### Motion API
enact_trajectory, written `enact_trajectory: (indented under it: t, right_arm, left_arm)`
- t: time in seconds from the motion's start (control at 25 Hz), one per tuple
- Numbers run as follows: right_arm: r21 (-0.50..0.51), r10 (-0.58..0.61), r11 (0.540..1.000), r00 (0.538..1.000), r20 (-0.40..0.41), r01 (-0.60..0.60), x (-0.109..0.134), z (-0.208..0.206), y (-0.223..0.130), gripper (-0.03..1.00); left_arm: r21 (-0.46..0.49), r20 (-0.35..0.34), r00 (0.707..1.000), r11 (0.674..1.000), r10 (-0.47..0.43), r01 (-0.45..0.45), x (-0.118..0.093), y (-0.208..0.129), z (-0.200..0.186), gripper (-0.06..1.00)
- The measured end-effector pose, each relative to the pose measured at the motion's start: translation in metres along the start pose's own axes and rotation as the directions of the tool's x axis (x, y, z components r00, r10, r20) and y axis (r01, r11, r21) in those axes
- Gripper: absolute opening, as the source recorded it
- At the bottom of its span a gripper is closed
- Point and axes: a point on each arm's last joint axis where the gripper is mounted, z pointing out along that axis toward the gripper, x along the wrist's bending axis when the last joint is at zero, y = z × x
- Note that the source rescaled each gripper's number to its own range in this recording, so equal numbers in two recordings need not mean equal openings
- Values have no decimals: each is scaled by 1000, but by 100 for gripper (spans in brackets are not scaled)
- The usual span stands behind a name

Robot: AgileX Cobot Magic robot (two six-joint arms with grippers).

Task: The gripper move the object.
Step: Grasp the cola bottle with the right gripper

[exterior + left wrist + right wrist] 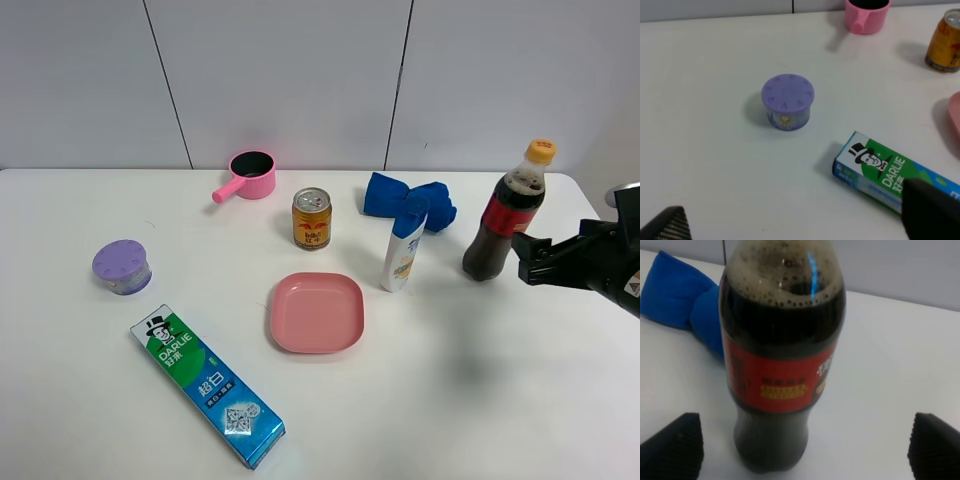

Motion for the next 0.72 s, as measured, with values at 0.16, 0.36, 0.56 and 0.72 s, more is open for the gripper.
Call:
enact_trajectory:
  t: [0.16,0.36,0.56,0.72]
  right_arm:
    - [-17,-17,1000,1000,1,17,0,0,2,100]
    - [-19,-13,1000,1000,6,13,0,0,2,100]
    - [-25,-24,999,1000,11,24,-1,0,2,100]
    - [-45,-24,999,999,40,26,-4,0,4,100]
  left_arm:
    - [0,0,1000,1000,0,0,0,0,0,100]
    - [0,0,1000,1000,0,0,0,0,0,100]
    - [0,0,1000,1000,0,0,0,0,0,100]
    - [0,0,1000,1000,0,0,0,0,0,100]
